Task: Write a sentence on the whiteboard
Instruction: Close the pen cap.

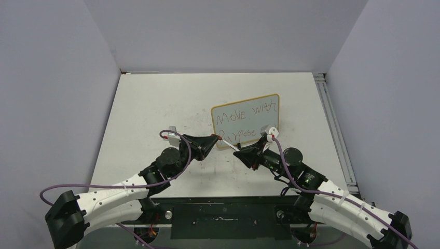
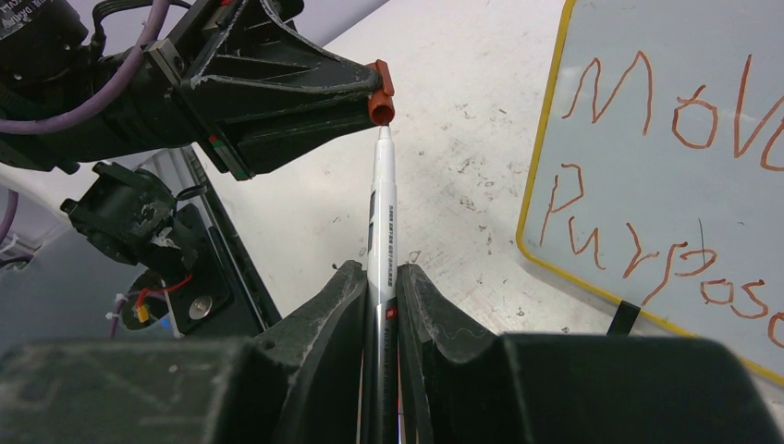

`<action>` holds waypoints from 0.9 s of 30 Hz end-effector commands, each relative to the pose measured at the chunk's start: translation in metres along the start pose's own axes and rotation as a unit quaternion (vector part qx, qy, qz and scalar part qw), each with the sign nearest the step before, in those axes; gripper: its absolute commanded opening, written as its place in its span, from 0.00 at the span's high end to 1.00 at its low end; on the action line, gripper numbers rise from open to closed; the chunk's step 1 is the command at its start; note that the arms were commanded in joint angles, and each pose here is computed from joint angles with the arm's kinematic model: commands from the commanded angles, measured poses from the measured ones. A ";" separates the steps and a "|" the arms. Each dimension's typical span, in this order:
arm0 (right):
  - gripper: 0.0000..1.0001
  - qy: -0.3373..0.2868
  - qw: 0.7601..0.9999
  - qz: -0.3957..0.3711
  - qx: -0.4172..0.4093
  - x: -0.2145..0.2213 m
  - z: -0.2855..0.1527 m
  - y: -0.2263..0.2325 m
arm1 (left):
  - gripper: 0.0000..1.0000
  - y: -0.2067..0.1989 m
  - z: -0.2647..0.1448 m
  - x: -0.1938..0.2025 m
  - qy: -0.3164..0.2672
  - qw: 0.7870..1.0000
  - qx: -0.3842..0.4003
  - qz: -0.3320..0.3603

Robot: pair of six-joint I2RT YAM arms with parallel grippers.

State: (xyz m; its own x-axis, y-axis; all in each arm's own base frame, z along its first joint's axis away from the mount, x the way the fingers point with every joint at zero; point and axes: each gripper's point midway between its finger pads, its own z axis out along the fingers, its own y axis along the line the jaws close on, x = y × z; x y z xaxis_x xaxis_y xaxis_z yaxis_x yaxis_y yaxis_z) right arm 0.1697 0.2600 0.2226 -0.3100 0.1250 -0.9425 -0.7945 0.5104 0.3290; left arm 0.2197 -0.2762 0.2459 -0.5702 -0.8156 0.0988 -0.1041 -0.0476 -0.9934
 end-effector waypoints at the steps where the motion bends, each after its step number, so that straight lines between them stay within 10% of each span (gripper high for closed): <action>1: 0.95 -0.022 1.000 -0.002 -0.011 -0.010 0.001 0.006 | 1.00 -0.024 -0.002 0.001 0.001 0.999 0.038 -0.010; 27: 0.95 -0.020 1.000 -0.001 0.001 -0.008 0.003 0.001 | 1.00 -0.021 0.001 0.012 0.025 0.999 0.033 -0.002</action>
State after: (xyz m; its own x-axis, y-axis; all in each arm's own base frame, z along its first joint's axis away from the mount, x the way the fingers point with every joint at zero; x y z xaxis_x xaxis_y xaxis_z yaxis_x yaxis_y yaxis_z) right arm 0.1705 0.2596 0.2222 -0.3096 0.1258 -0.9425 -0.7919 0.5145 0.3288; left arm 0.2184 -0.2825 0.2418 -0.5892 -0.8022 0.0972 -0.1098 -0.0397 -0.9932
